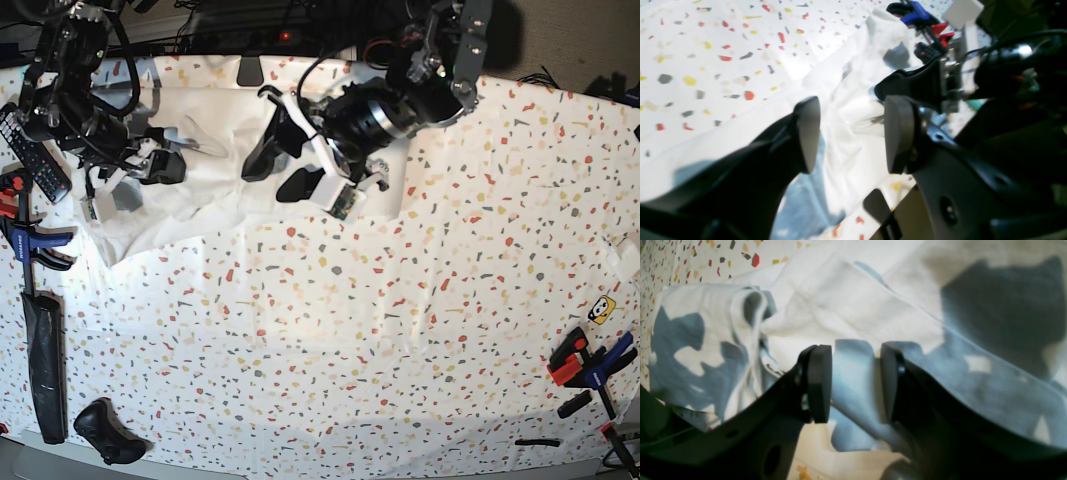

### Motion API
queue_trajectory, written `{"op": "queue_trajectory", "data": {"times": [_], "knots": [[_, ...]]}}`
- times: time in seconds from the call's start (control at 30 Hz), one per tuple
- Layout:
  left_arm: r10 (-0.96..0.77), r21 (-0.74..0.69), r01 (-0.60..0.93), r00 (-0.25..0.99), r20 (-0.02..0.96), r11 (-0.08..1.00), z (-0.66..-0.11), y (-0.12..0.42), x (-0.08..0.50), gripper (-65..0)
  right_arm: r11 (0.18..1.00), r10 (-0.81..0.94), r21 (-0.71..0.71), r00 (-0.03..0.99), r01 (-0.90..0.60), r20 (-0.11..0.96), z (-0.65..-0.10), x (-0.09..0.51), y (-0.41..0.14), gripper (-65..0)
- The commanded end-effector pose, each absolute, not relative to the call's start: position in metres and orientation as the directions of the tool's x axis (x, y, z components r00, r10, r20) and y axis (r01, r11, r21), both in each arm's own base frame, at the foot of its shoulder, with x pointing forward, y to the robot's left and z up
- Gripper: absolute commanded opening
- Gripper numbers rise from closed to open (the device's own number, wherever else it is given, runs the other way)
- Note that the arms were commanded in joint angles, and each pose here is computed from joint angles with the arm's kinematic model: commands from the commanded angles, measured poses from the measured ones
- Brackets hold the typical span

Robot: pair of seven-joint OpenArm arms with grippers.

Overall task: Fold the T-shirt properly
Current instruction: 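Carry the strip end with the left gripper toward the right gripper, then grasp the other strip end with the right gripper and lift it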

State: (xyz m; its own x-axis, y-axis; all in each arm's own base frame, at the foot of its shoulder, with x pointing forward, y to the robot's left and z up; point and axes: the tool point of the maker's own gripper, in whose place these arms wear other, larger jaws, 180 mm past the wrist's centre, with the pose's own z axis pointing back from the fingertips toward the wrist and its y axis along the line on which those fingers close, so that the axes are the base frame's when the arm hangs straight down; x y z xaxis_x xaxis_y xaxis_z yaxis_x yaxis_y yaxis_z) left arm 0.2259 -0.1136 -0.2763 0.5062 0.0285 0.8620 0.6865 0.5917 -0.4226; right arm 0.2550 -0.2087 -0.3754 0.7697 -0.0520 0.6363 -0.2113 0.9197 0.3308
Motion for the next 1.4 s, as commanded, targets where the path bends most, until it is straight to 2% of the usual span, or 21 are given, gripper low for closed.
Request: {"op": "queue_trajectory", "data": {"times": [0.0,0.1,0.17,0.23,0.27,0.47,0.57,0.77,0.87,1.1,1.23,1.37], "knots": [[0.089,-0.436,0.698,0.474,0.876,0.568,-0.256,-0.119,0.23,-35.4,0.917,-0.049,0.322,0.737,-0.234,0.674,-0.362,0.263,-0.21,-40.6],[0.072,-0.441,0.698,0.49,0.868,0.565,-0.257,-0.123,0.228,-38.5,0.918,-0.048,0.322,0.738,-0.234,0.673,-0.363,0.263,-0.21,-40.6],[0.025,-0.428,0.701,0.506,0.862,0.571,-0.261,-0.121,0.223,-48.8,0.917,-0.05,0.322,0.735,-0.234,0.676,-0.362,0.263,-0.21,-40.6],[-0.04,-0.388,0.703,0.509,0.86,0.595,-0.266,-0.116,0.222,-63.5,0.918,-0.051,0.322,0.733,-0.234,0.678,-0.362,0.264,-0.21,-40.6],[-0.075,-0.355,0.704,0.5,0.862,0.615,-0.268,-0.112,0.222,-65.0,0.917,-0.051,0.322,0.733,-0.234,0.678,-0.362,0.264,-0.21,-40.6],[-0.189,-0.175,0.568,0.523,0.831,0.804,-0.298,-0.065,0.24,-65.0,0.918,-0.051,0.322,0.734,-0.233,0.678,-0.362,0.264,-0.211,-40.6],[-0.265,-0.056,0.521,0.52,0.812,0.852,-0.313,-0.039,0.242,-65.0,0.918,-0.05,0.32,0.733,-0.234,0.678,-0.361,0.264,-0.211,-40.6],[-0.278,-0.035,0.5,0.536,0.797,0.865,-0.337,-0.023,0.241,-65.0,0.858,-0.112,0.44,0.737,-0.267,0.666,-0.349,0.26,-0.195,-40.6],[-0.278,-0.049,0.498,0.559,0.781,0.866,-0.356,-0.025,0.239,-65.0,0.831,-0.183,0.492,0.707,-0.261,0.683,-0.332,0.262,-0.202,-40.6],[-0.298,-0.072,0.505,0.612,0.733,0.86,-0.4,-0.028,0.231,-65.0,0.892,-0.277,0.436,0.618,-0.119,0.735,-0.307,0.252,-0.277,-40.6],[-0.299,-0.072,0.505,0.612,0.733,0.86,-0.401,-0.029,0.232,-65.0,0.918,-0.254,0.39,0.641,-0.077,0.725,-0.307,0.234,-0.303,-40.5],[-0.3,-0.072,0.505,0.615,0.73,0.86,-0.401,-0.028,0.231,-65.0,0.932,-0.241,0.36,0.666,-0.044,0.706,-0.31,0.218,-0.317,-31.9]]}}
